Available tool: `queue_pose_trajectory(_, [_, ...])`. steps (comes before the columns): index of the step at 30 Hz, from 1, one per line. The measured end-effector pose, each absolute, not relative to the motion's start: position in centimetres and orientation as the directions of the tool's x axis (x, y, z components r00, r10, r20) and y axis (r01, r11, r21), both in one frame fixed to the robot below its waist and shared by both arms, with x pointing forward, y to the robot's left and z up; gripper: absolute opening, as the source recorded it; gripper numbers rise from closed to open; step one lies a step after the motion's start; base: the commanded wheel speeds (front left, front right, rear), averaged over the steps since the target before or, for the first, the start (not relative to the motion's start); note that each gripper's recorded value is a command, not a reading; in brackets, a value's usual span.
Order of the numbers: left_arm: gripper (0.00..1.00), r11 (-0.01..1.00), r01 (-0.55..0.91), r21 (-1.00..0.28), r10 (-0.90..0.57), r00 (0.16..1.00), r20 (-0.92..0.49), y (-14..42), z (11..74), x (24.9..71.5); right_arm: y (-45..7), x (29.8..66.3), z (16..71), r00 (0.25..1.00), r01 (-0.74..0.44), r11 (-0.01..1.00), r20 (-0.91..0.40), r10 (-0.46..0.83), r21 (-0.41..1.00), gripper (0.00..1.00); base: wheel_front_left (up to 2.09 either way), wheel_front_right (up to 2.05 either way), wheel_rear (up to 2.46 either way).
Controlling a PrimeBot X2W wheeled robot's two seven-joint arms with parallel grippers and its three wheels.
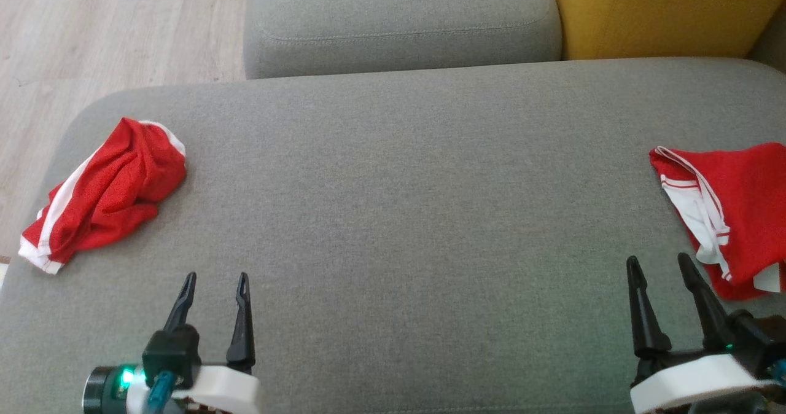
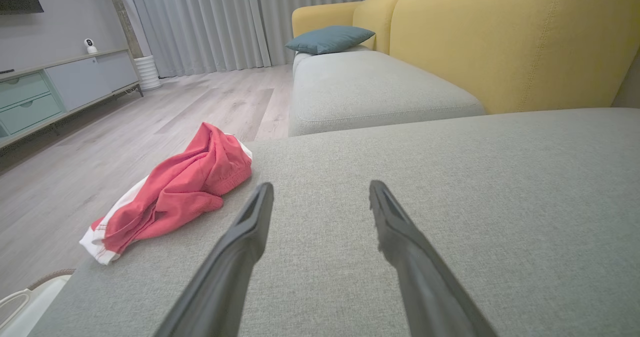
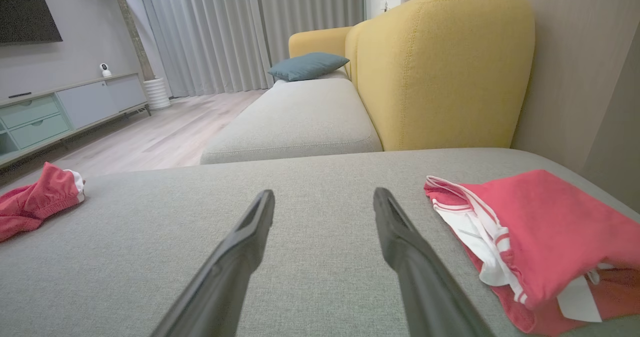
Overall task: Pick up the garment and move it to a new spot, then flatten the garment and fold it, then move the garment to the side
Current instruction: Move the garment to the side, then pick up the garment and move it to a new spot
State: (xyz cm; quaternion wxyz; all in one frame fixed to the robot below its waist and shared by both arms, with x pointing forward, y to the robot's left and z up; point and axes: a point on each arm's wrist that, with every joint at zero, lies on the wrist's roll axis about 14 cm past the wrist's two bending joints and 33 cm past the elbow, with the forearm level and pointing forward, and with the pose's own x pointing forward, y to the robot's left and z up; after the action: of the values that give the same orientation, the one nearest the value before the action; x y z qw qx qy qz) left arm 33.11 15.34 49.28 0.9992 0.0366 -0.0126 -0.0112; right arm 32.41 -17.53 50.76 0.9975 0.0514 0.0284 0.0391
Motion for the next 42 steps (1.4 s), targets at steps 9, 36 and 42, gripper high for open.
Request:
queue_pose_trajectory(9, [1.0, 0.997, 0.018, 0.074, -0.019, 1.0, 0.015, 15.5, 49.1, 33.0, -17.3, 32.6, 50.7, 0.995, -0.082, 0.991, -0.056, 0.088, 0.105, 1.0, 0.0, 0.0, 0.0])
queue_pose_trajectory(36, [1.0, 0.934, -0.355, 0.041, 0.352, 0.934, 0.069, 26.3, 51.0, 28.4, -2.8, 37.0, 52.5, 0.854, -0.515, 0.854, -0.041, 0.518, 0.069, 1.0, 0.0, 0.0, 0.0])
queue_pose_trajectory(42, [1.0, 0.921, -0.388, 0.046, 0.385, 0.921, 0.061, 27.1, 50.9, 28.6, -1.8, 38.0, 52.6, 0.841, -0.535, 0.841, -0.041, 0.539, 0.082, 1.0, 0.0, 0.0, 0.0])
